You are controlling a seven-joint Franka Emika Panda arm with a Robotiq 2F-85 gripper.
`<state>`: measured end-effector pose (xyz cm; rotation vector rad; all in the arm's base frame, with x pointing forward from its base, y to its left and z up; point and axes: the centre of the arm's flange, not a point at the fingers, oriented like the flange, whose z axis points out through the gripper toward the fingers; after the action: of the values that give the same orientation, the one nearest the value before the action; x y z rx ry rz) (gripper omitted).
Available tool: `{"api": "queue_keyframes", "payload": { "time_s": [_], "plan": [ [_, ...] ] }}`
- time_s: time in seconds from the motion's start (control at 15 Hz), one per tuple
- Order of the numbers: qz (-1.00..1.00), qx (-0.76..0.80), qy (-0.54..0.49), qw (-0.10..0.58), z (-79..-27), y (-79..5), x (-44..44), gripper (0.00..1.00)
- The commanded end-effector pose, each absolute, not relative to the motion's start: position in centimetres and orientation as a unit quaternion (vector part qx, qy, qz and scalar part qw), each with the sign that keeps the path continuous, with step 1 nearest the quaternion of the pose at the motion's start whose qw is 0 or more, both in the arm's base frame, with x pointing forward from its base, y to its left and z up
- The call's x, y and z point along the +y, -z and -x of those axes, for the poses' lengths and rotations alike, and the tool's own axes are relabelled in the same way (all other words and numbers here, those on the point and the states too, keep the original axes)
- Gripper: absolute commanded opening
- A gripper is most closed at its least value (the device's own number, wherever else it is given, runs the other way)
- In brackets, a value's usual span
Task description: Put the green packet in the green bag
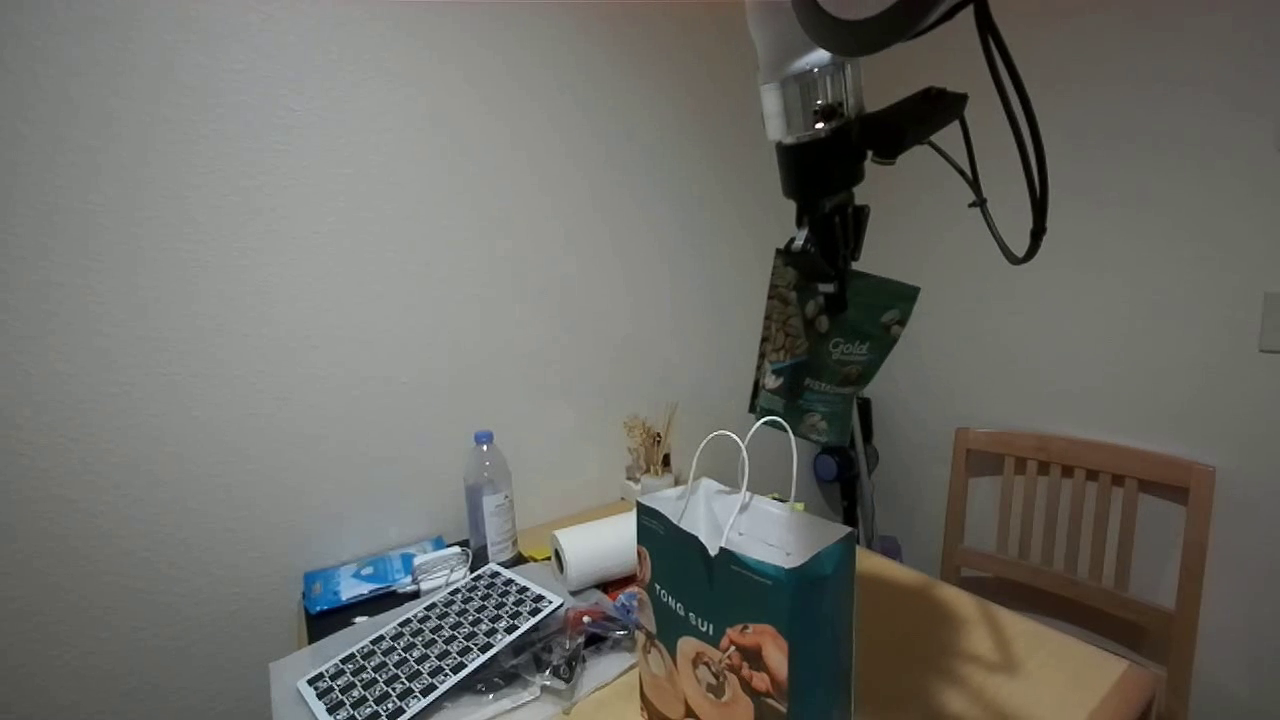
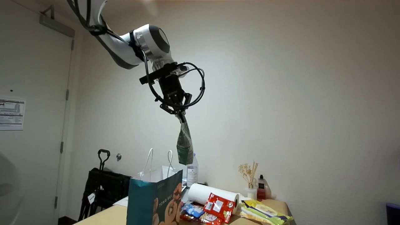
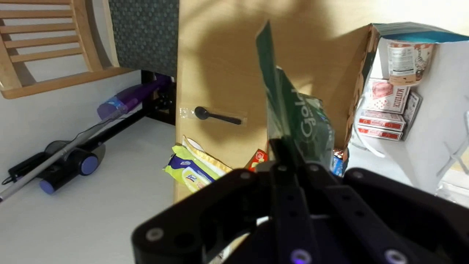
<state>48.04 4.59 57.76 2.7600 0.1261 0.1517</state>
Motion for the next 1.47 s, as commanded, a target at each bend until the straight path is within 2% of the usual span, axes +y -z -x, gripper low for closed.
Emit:
{"api": "queue_keyframes", "payload": {
  "time_s": [0.0, 0.53, 0.93, 1.4],
  "plan": [
    [-0.980, 0.044, -0.053, 0.186, -48.1, -57.7, 4.4, 0.02],
    [-0.948, 0.076, -0.149, 0.271, -44.2, -65.7, 12.2, 0.00],
    [-0.963, 0.082, -0.116, 0.228, -43.4, -63.1, 14.1, 0.00],
    [-0.985, 0.054, -0.063, 0.152, -46.0, -57.8, 11.4, 0.00]
  ]
}}
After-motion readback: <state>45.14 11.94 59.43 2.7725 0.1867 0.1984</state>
